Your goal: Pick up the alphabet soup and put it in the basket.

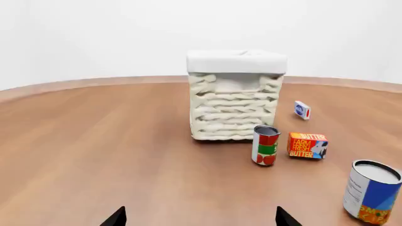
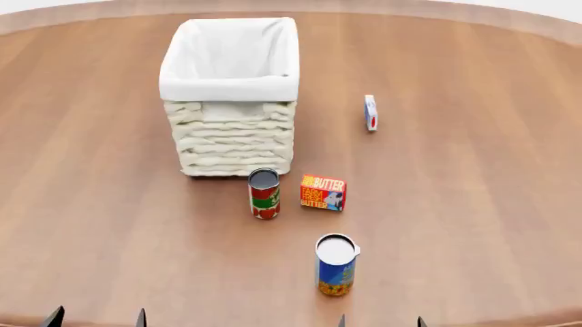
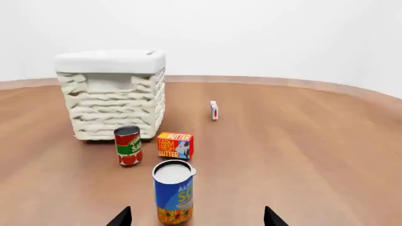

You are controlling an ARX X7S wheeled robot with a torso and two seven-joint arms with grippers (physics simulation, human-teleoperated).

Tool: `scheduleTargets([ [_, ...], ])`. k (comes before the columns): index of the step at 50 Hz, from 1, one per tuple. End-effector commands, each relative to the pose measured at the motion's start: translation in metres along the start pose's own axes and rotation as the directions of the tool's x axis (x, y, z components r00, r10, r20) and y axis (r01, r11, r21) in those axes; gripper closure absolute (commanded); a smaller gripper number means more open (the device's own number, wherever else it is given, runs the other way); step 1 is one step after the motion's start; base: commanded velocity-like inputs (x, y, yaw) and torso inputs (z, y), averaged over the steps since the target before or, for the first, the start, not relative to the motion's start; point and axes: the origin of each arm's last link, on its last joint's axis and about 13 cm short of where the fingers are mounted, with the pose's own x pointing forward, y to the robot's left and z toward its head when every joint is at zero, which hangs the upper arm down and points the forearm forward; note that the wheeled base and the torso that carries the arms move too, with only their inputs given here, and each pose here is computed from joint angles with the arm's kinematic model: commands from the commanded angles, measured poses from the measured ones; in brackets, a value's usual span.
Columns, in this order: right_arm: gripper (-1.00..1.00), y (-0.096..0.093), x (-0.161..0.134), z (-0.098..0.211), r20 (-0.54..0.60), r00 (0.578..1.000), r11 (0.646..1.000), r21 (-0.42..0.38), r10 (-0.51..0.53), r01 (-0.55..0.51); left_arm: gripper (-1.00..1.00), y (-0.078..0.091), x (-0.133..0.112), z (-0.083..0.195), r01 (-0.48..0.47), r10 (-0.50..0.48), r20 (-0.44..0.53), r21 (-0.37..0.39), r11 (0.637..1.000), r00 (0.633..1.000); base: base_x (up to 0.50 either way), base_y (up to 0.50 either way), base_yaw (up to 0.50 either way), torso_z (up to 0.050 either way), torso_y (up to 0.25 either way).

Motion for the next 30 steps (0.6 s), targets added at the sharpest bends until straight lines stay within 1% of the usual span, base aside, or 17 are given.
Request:
scheduleTargets([
  [1,-1.0,0.0,0.0,0.0,0.0,1.0,1.0,0.0,0.0,0.0,-1.0,0.0,0.0,0.0,0.0,0.0,0.0,0.0,1.0,1.0,0.0,0.0,0.0,0.0,0.0],
  [3,-1.0,0.0,0.002,0.004,0.009,1.0,1.0,0.011,0.018,-0.018,-1.0,0.001,0.0,0.001,-0.034,0.034,-0.004,0.009,0.999,0.999,0.0,0.0,0.0,0.0,0.0],
  [5,-1.0,-0.001,0.003,0.012,0.028,0.999,1.0,-0.011,0.019,-0.019,-1.0,0.002,-0.003,0.006,-0.028,0.028,0.001,-0.008,1.0,1.0,0.0,0.0,0.0,0.0,0.0],
  [6,-1.0,-0.002,0.003,0.022,0.051,0.998,1.0,-0.009,0.026,-0.026,-1.0,0.003,-0.007,0.018,-0.083,0.083,0.073,0.007,0.997,0.994,0.0,0.0,0.0,0.0,0.0],
  [7,-1.0,-0.002,0.002,0.024,0.055,0.998,1.0,-0.011,0.025,-0.025,-1.0,0.003,-0.008,0.02,-0.092,0.091,0.085,0.005,0.996,0.992,0.0,0.0,0.0,0.0,0.0],
  [8,-1.0,-0.002,0.002,0.024,0.055,0.998,1.0,-0.011,0.025,-0.025,-1.0,0.003,-0.008,0.02,-0.092,0.091,0.085,0.005,0.996,0.992,0.0,0.0,0.0,0.0,0.0],
  [9,-1.0,-0.001,-0.002,0.038,0.091,0.995,0.999,-0.003,0.039,-0.039,-1.0,0.002,-0.014,0.033,-0.083,0.081,0.11,0.022,0.996,0.991,0.0,0.0,0.0,0.0,0.0],
  [11,-1.0,-0.001,-0.005,0.049,0.133,0.991,0.999,-0.002,0.035,-0.035,-1.0,0.002,-0.02,0.044,-0.059,0.06,0.136,-0.012,0.998,0.989,0.0,0.0,0.0,0.0,0.0],
  [15,-1.0,-0.001,-0.015,0.075,0.209,0.977,0.999,-0.011,0.038,-0.037,-1.0,0.003,-0.034,0.068,-0.033,0.038,0.179,-0.036,0.999,0.983,0.0,0.0,0.0,0.0,0.0],
  [16,-1.0,-0.001,-0.019,0.082,0.228,0.973,0.999,-0.02,0.043,-0.039,-1.0,0.003,-0.037,0.074,-0.052,0.051,0.205,0.0,0.999,0.978,0.0,0.0,0.0,0.0,0.0],
  [17,-1.0,-0.001,-0.02,0.085,0.236,0.971,0.999,-0.027,0.044,-0.039,-1.0,0.003,-0.038,0.077,-0.048,0.046,0.221,0.003,0.999,0.974,0.0,0.0,0.0,0.0,0.0],
  [19,-1.0,-0.001,-0.025,0.092,0.255,0.966,0.999,-0.019,0.05,-0.047,-1.0,0.003,-0.043,0.085,-0.024,0.033,0.25,-0.04,0.999,0.968,0.0,0.0,0.0,0.0,0.0],
  [21,-1.0,-0.001,-0.029,0.099,0.278,0.959,0.999,-0.018,0.05,-0.047,-1.0,0.003,-0.045,0.089,-0.056,0.054,0.25,0.003,0.998,0.967,0.0,0.0,0.0,0.0,0.0],
  [22,-1.0,0.0,-0.034,0.106,0.293,0.954,0.998,-0.029,0.059,-0.053,-1.0,0.003,-0.05,0.095,-0.039,0.043,0.272,-0.021,0.999,0.961,0.0,0.0,0.0,0.0,0.0],
  [26,-1.0,-0.001,-0.047,0.121,0.35,0.936,0.998,0.016,0.046,-0.054,-1.0,0.003,-0.066,0.114,-0.05,0.06,0.353,-0.036,0.998,0.934,0.0,0.0,0.0,0.0,0.0],
  [29,-1.0,-0.002,-0.053,0.127,0.379,0.925,1.0,-0.005,0.026,-0.026,-1.0,0.002,-0.071,0.119,-0.044,0.054,0.368,-0.037,0.998,0.928,0.0,0.0,0.0,0.0,0.0],
  [30,-1.0,-0.002,-0.054,0.128,0.374,0.927,0.999,0.011,0.024,-0.03,-1.0,0.002,-0.07,0.117,-0.038,0.048,0.367,-0.034,0.999,0.929,0.0,0.0,0.0,0.0,0.0],
])
